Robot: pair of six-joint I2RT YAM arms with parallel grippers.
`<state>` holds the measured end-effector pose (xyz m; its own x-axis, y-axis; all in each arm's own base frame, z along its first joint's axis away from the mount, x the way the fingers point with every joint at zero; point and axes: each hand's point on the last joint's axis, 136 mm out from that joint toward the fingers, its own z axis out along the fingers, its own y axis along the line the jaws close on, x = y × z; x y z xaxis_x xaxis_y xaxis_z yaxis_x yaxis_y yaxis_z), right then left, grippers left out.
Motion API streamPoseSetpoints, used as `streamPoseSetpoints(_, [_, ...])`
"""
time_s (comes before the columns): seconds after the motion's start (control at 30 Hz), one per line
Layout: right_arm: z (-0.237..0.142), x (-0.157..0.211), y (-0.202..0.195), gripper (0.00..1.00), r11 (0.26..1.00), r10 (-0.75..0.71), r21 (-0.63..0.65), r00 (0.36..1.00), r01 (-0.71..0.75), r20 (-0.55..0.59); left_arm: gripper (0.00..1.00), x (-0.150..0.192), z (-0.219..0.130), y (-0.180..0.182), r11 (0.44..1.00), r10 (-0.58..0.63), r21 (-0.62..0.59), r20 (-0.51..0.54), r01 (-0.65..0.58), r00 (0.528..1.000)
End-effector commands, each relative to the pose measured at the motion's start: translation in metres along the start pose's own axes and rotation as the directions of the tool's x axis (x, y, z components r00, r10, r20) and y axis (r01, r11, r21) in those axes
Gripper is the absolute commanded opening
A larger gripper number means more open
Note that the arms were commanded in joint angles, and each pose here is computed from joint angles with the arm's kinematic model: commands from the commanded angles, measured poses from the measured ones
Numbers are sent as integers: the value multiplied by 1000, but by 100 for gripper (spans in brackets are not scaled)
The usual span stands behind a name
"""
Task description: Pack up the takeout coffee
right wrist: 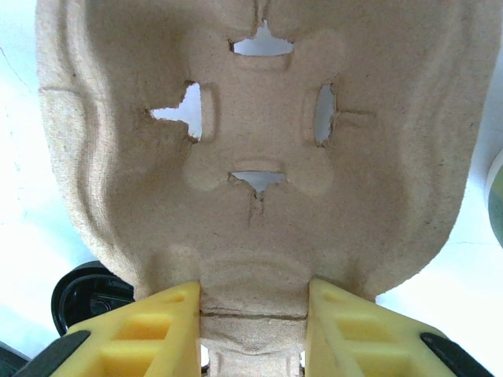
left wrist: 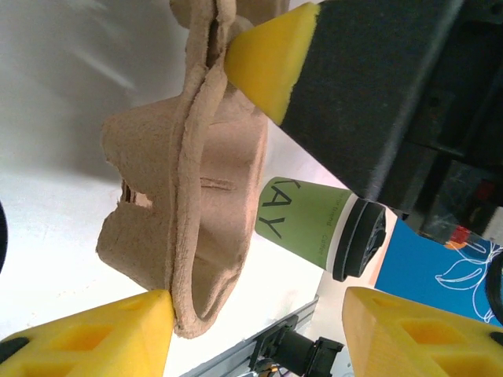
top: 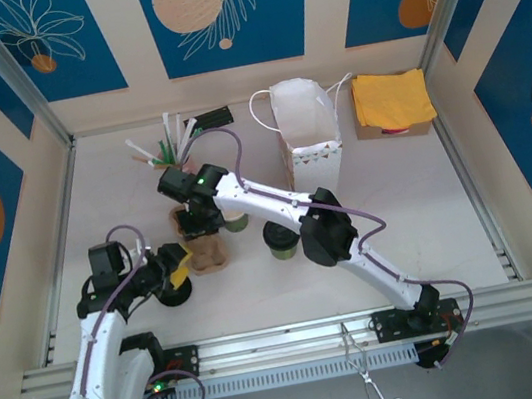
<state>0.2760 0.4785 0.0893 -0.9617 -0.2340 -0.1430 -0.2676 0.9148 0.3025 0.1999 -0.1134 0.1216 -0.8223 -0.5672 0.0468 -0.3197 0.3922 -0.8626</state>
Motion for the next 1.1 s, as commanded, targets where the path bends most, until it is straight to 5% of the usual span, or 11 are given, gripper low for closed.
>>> streamPoseSetpoints(0.0, [-25, 7, 27, 32, 997, -24, -75, 1000, 25, 9, 59, -2, 3, 4, 1000, 13, -8, 13, -12, 1000])
streamPoseSetpoints(0.77, [-39, 10, 36, 32, 994, -19, -108, 1000, 20, 14, 61, -8, 7, 13, 1000, 13, -17, 43, -13, 999])
streamPoseSetpoints(1.07, [-31, 15, 35, 32, 994, -20, -105, 1000, 18, -11, 61, -12, 10, -4, 996, 51, 66, 47, -54, 998])
